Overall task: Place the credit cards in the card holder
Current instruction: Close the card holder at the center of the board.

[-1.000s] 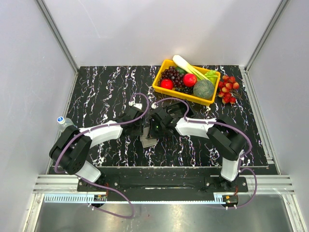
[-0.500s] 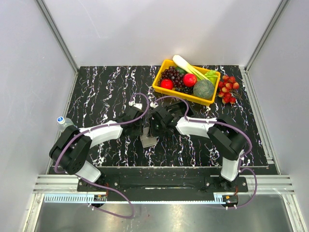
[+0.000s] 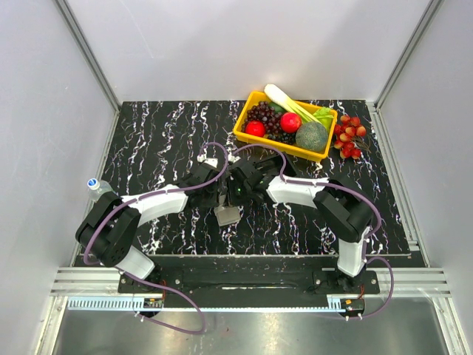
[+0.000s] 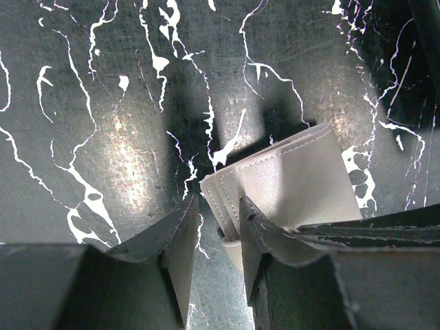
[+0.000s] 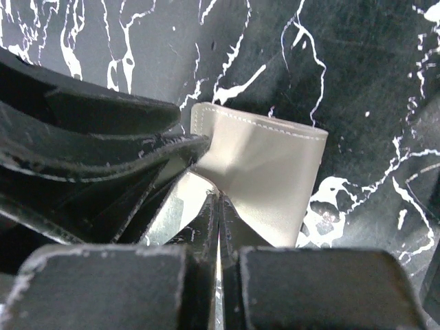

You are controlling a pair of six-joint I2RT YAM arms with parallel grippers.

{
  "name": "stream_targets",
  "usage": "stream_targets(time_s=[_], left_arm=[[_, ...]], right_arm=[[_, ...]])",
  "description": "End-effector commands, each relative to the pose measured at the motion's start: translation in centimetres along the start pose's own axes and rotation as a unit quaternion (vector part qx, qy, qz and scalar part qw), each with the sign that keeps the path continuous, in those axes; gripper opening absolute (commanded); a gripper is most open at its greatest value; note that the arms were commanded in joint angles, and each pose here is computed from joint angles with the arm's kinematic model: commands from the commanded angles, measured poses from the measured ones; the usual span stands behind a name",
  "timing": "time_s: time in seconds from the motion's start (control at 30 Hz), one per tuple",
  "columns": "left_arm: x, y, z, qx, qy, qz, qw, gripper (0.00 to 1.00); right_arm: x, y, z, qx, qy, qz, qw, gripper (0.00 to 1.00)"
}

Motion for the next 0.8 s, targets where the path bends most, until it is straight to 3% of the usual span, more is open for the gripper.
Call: stream_targets(time_s=[0.0,0.2,0.77], left_arm=[[0.8,-1.3,0.4,0.029,0.023,0.016,0.999,0.34],[0.9,-1.4,0.5,0.031,0.025,0.015,0.999,0.33],[0.9,-1.4,0.5,0.034,0.029,0.015,0.999,0.33]], right_arm=[[0.9,2.2,0.1,-0.028,0.005,-0.007,1.0,0.0],[-0.2,1.9,-0.2,-0.032,-0.024,0.004,0.999,0.0],[0.1,0.1,-1.4,0.007,0.003,0.033,0.999,0.0]])
Point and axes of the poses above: each gripper's point midway between its finger pads, its own z axis out along the fingers, its own x axis along the line the jaws close on, y = z × x, the point moved 5 cm from there along -z, back along the fingers, and after that the axes turned 11 degrees about z, right-handed, at the moved point
